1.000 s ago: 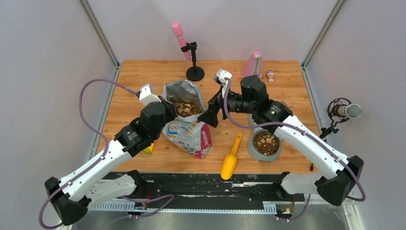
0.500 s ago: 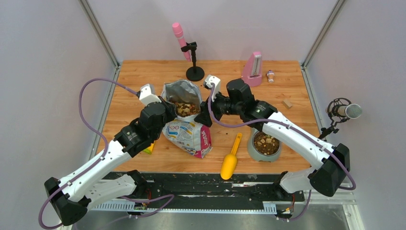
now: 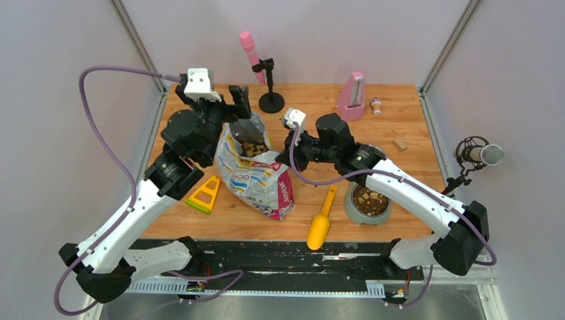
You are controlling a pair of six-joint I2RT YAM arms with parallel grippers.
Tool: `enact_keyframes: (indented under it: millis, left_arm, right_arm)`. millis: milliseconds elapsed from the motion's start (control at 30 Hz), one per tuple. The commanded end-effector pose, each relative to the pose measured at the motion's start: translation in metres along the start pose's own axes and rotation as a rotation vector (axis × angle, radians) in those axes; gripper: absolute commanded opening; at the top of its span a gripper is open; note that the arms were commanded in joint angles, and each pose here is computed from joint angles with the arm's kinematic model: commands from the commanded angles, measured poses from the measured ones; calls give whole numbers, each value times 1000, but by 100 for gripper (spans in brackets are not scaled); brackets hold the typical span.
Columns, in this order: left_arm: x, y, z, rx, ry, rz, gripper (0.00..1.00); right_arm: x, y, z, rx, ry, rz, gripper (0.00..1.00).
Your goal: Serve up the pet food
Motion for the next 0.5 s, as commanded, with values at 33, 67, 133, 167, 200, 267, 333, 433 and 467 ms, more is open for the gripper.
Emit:
enact_keyframes:
  millis: [33, 67, 133, 167, 200, 267, 333, 433, 467]
  left_arm:
    - [-4, -12, 53, -108, -395, -239, 100]
    - [-6, -9, 62, -129, -404, -280, 100]
    - [-9, -6, 69, -129, -472, -362, 100]
    - [-8, -5, 64, -102, -550, -401, 100]
    - [-5, -4, 62, -89, -592, -414, 100]
    - [1, -2, 46, -38, -724, -481, 100]
    - [15, 0, 25, 55, -834, -517, 100]
    - [46, -13, 13, 136, -911, -490, 100]
    - [55, -15, 9, 174, -912, -487, 100]
  right_arm:
    - [6, 19, 27, -101, 121, 28, 0]
    - [7, 20, 29, -100, 133, 36, 0]
    - [7, 23, 31, -95, 157, 40, 0]
    - [8, 25, 31, -92, 170, 44, 0]
    - [9, 26, 30, -93, 198, 56, 0]
    - [7, 29, 28, -91, 266, 56, 0]
    - [-4, 35, 30, -80, 270, -7, 0]
    - [-21, 47, 41, -77, 250, -33, 0]
    - [-25, 49, 42, -76, 269, -48, 0]
Point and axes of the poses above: each gripper's point midway between its finger pads, its own y axis back along the fingers, its own x axis along the line the jaws close on, z = x × y, the point moved 6 cm from there along y, back along the fingers, and after that the axes turned 11 degrees about y, right-handed, at the moved point
